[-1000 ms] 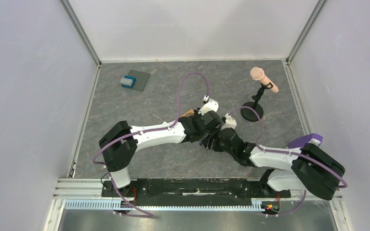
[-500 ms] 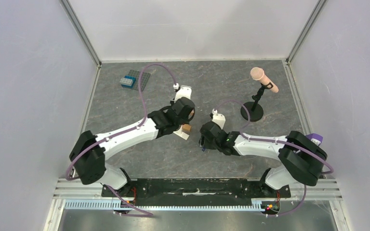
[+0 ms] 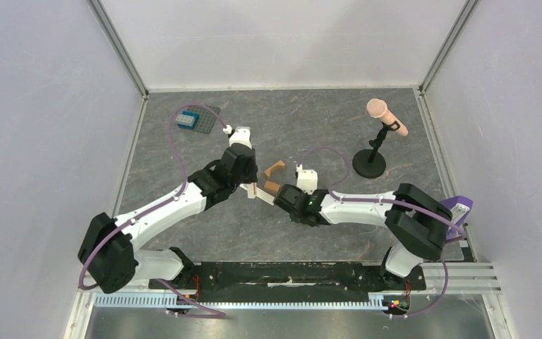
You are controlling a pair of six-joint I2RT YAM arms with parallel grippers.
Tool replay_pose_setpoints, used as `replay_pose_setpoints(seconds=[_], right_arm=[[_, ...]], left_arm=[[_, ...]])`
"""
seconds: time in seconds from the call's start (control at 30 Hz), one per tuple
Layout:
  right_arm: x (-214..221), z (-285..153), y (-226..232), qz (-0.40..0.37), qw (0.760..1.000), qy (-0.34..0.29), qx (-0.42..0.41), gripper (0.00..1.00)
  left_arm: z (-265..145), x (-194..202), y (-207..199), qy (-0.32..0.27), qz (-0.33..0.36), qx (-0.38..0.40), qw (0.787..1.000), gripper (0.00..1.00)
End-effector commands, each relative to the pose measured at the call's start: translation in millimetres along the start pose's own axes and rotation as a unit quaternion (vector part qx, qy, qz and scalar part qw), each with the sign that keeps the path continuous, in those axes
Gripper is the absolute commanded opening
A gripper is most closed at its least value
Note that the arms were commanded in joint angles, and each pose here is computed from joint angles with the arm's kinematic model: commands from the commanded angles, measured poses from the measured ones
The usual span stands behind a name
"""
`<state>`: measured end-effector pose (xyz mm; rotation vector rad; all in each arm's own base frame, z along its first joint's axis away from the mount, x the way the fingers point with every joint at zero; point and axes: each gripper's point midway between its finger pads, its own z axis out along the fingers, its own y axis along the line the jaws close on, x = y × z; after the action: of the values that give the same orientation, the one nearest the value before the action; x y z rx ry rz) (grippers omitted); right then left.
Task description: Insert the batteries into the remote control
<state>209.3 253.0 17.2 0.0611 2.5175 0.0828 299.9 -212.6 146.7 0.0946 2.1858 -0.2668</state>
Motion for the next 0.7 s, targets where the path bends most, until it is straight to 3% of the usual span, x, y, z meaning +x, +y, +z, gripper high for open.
replay_pose_setpoints(seconds=[0.0,0.17,0.3,0.4,0.53,0.67], right_arm=[[12.4,1.1,-2.5,-0.005,0.999,0.018,0.042,0.34],[25.8,-1.7,2.0,0.006,0.998,0.041,0.039,0.24],[29.8,-4.1,8.8,0.002,0.998,0.055,0.017,0.08],[23.0,-14.4,16.0,-0.024,0.998,0.053,-0.014,0.04],[2.7,-51.5,19.8,-0.069,0.994,0.041,-0.075,0.01],[-16.3,-93.1,13.4,-0.103,0.988,0.034,-0.111,0.01]], left_arm=[[-11.8,-26.6,-9.6,-0.047,-0.055,0.049,0.996,0.02],[-18.6,-21.0,-9.9,-0.043,-0.066,0.077,0.994,0.02],[-22.1,-15.2,-14.7,-0.031,-0.072,0.107,0.991,0.02],[-26.2,-7.0,-27.9,-0.01,-0.084,0.156,0.984,0.02],[-35.7,2.5,-58.4,0.018,-0.129,0.252,0.959,0.02],[-38.6,18.3,-90.6,0.067,-0.192,0.338,0.919,0.02]])
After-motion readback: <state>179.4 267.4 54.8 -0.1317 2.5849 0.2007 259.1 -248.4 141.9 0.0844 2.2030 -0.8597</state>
